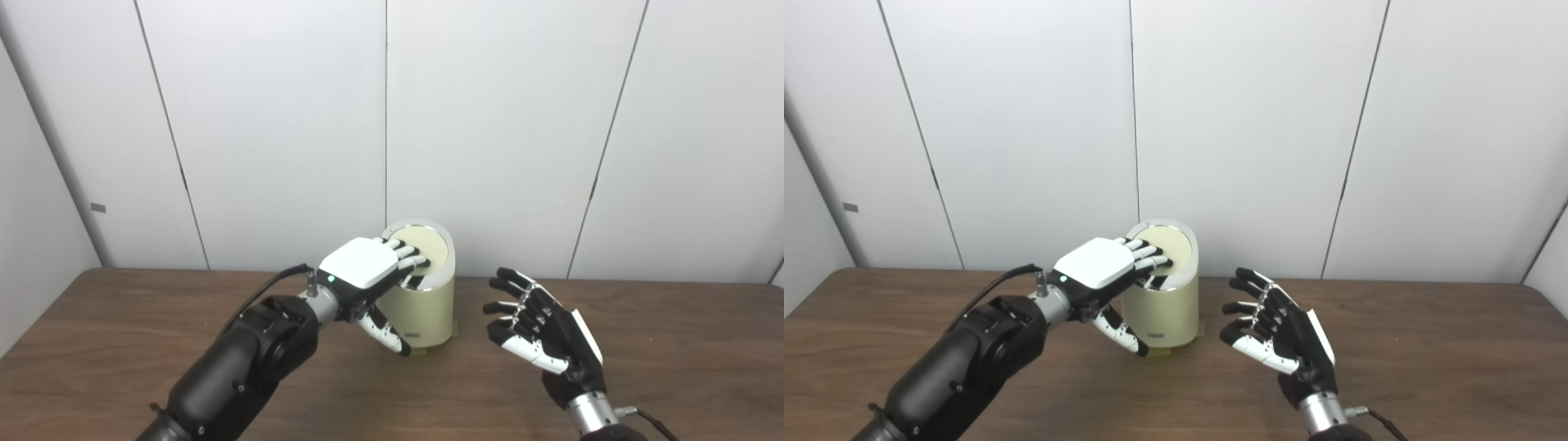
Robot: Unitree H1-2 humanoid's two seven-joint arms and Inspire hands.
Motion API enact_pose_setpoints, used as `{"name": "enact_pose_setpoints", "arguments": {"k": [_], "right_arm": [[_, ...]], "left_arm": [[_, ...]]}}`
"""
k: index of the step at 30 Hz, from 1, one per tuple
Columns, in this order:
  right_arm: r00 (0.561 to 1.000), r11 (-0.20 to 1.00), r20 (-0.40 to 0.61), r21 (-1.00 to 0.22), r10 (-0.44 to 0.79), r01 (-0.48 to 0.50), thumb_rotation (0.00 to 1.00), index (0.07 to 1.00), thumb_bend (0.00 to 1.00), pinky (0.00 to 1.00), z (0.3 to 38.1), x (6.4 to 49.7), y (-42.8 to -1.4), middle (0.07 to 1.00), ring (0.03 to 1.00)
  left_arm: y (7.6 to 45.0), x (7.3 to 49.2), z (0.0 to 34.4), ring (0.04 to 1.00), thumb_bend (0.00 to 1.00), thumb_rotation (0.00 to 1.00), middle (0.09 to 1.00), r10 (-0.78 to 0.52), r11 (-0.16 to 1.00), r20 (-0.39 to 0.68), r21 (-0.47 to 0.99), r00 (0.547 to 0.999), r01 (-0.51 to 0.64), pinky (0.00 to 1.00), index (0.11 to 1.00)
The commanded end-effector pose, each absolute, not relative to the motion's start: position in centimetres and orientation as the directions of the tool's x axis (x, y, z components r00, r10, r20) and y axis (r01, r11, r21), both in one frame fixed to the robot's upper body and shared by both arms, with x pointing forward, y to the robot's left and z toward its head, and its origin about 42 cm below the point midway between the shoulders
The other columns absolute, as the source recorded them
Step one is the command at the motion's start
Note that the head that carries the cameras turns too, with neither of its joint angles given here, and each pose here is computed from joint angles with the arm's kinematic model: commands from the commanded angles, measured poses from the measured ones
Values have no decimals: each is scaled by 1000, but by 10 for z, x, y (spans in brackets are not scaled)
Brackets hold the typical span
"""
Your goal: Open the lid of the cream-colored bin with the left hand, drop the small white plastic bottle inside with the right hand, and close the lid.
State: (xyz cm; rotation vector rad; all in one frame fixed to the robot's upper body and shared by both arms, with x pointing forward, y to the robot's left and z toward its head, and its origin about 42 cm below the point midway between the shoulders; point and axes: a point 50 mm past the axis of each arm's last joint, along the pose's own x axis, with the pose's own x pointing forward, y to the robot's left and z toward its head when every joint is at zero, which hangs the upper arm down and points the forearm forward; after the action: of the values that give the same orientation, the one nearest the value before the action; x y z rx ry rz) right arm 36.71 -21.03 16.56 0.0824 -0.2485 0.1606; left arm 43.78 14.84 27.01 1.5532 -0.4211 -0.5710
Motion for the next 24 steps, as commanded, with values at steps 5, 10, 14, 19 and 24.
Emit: {"name": "enact_pose_setpoints", "arguments": {"k": [5,10,14,19,24], "right_arm": [[933,983,329,65,144,-175,298,779,803,501,189,373,-207,784,639],[931,982,334,64,145,-176,283,779,788,499,189,374,-207,783,632],[931,983,334,58,143,-172,273,777,775,489,189,373,-207,779,626],[934,984,331,62,136,-166,296,771,796,485,188,373,-208,775,621],[935,987,332,51,124,-149,286,774,788,497,189,373,-209,773,628]], "left_arm": [[151,437,272,1000,959,364,917,-579,-99,-146,989,802,109,1000,901],[158,428,292,1000,946,383,878,-596,-12,-39,999,802,40,1000,878],[170,413,303,973,900,339,844,-582,161,131,986,802,-44,997,840],[194,393,294,922,805,277,847,-444,495,364,861,819,-114,853,828],[219,371,261,830,722,283,846,-193,814,477,565,858,-131,709,832]]}}
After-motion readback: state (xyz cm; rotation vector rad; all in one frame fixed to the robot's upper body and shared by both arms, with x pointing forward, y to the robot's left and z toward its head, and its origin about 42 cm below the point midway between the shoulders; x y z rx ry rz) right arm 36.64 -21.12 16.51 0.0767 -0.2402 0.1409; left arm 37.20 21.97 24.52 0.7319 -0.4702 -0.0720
